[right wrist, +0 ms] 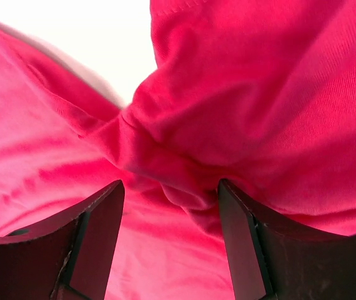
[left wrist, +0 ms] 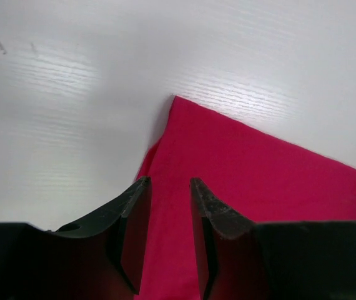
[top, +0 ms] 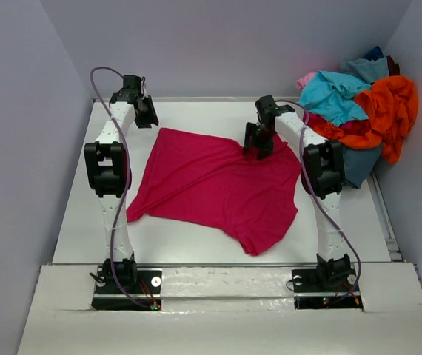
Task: Fold and stack the t-shirts
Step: Flatten the tshirt out
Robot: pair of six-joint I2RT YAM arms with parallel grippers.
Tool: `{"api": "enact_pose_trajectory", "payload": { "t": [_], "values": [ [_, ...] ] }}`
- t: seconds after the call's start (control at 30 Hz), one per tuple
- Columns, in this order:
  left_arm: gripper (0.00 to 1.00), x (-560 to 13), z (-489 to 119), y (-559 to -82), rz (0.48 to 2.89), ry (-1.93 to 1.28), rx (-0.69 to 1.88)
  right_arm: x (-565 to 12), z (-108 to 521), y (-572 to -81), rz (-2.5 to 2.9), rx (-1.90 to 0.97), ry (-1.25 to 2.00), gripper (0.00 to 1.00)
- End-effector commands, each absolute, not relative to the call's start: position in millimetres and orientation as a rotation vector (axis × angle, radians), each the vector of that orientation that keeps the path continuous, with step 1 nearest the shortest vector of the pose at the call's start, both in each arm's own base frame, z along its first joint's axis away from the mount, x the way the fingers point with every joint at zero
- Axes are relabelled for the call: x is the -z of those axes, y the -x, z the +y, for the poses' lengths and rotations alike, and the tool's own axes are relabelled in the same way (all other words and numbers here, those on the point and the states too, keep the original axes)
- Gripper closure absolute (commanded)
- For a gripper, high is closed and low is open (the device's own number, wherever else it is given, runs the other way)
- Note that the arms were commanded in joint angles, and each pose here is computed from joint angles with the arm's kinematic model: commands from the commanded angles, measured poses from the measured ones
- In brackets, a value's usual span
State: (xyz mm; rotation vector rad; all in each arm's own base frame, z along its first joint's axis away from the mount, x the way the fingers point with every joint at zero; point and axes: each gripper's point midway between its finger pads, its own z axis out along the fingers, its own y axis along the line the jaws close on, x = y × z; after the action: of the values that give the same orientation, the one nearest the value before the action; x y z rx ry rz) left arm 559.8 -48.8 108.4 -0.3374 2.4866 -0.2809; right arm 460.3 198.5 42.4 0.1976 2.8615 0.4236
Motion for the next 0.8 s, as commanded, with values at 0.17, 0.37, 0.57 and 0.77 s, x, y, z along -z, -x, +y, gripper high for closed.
{"api": "enact_pose_trajectory", "payload": {
  "t": [0.17, 0.37, 0.57, 0.77],
  "values": [
    [0.49, -85.5, -87.5, -580.2, 2.504, 0.144, 0.352, -53.7, 197.7, -478.2, 2.841, -0.415, -0.186, 0.33],
    [0.46, -79.6, -68.3, -593.0, 2.49, 0.175, 0.206, -52.5, 196.6, -477.4, 2.844, -0.407, -0.179, 0.33],
    [0.46, -66.2, -52.2, -590.9, 2.509, 0.215, 0.089, -52.0, 196.7, -479.0, 2.839, -0.406, -0.172, 0.33],
    [0.46, -47.0, -40.2, -580.5, 2.555, 0.259, 0.034, -56.7, 198.4, -489.3, 2.817, -0.403, -0.177, 0.32]
  ]
}}
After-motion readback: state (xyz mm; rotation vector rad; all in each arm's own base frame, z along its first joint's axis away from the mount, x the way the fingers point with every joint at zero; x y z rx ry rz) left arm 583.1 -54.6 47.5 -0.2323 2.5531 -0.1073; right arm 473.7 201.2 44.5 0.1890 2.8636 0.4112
